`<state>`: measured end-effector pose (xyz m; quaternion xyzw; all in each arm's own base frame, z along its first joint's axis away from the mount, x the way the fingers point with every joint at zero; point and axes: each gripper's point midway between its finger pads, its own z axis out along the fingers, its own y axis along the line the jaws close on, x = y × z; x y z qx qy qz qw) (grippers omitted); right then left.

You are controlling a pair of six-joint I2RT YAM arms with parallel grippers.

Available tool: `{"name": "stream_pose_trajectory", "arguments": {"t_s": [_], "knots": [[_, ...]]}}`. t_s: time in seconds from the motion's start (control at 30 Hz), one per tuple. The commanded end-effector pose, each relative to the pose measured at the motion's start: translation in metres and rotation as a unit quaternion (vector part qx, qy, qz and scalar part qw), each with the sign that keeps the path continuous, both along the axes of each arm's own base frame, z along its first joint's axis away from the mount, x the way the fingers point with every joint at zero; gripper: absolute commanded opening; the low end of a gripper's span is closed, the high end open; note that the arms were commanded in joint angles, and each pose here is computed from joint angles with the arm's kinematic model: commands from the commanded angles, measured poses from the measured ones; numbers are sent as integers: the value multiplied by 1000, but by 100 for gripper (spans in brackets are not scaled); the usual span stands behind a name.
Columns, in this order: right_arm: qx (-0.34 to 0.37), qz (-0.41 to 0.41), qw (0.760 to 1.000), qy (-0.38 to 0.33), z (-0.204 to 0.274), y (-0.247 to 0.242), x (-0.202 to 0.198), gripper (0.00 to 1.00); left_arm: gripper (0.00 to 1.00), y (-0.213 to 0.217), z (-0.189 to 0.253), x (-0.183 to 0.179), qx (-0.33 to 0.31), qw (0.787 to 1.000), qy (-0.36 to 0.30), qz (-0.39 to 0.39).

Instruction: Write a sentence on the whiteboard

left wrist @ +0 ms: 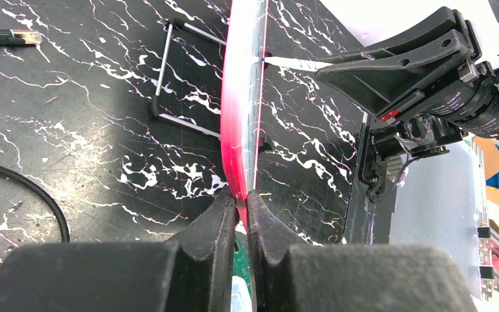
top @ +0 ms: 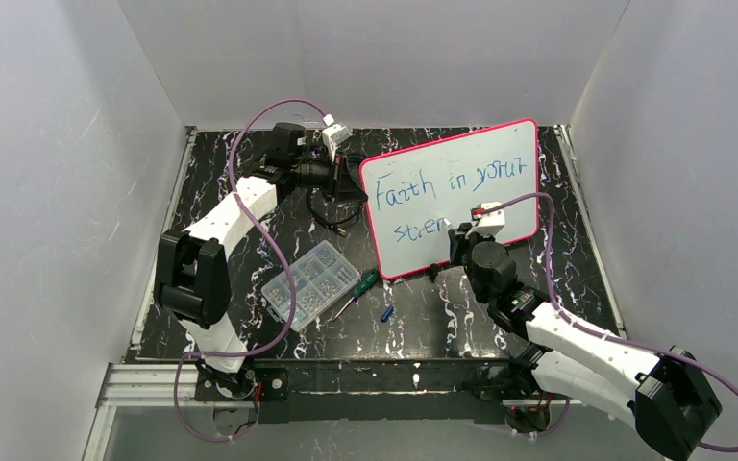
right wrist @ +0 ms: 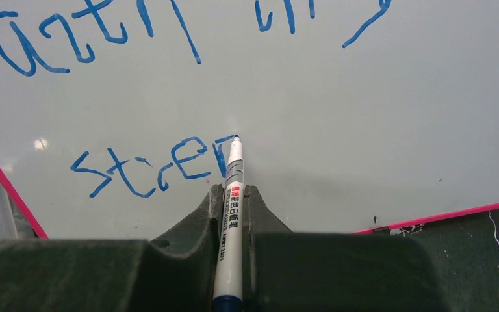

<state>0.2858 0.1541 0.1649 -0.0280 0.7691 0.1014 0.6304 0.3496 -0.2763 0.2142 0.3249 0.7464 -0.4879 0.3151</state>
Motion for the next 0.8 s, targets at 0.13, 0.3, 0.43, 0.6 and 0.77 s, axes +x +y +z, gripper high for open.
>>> {"name": "stream_pose_trajectory", "arguments": {"t_s": [0.13, 0.3, 0.43, 0.6, 0.77], "knots": [[9, -11, 1000, 11, -10, -5, -3, 1, 0, -4, 26, -9, -17, 999, -24, -21], [9, -11, 1000, 25, -20, -8, -8, 1, 0, -4, 26, -9, -17, 999, -24, -20], [7, -11, 999, 35, -28, -9, -11, 1, 0, -4, 26, -9, -17, 999, -25, -20], [5, -13, 999, 46, -36, -11, -14, 1, 0, -4, 27, -9, -17, 999, -25, -21], [6, -15, 999, 45, -36, -13, -15, 1, 0, -4, 26, -9, -17, 999, -25, -20]]}}
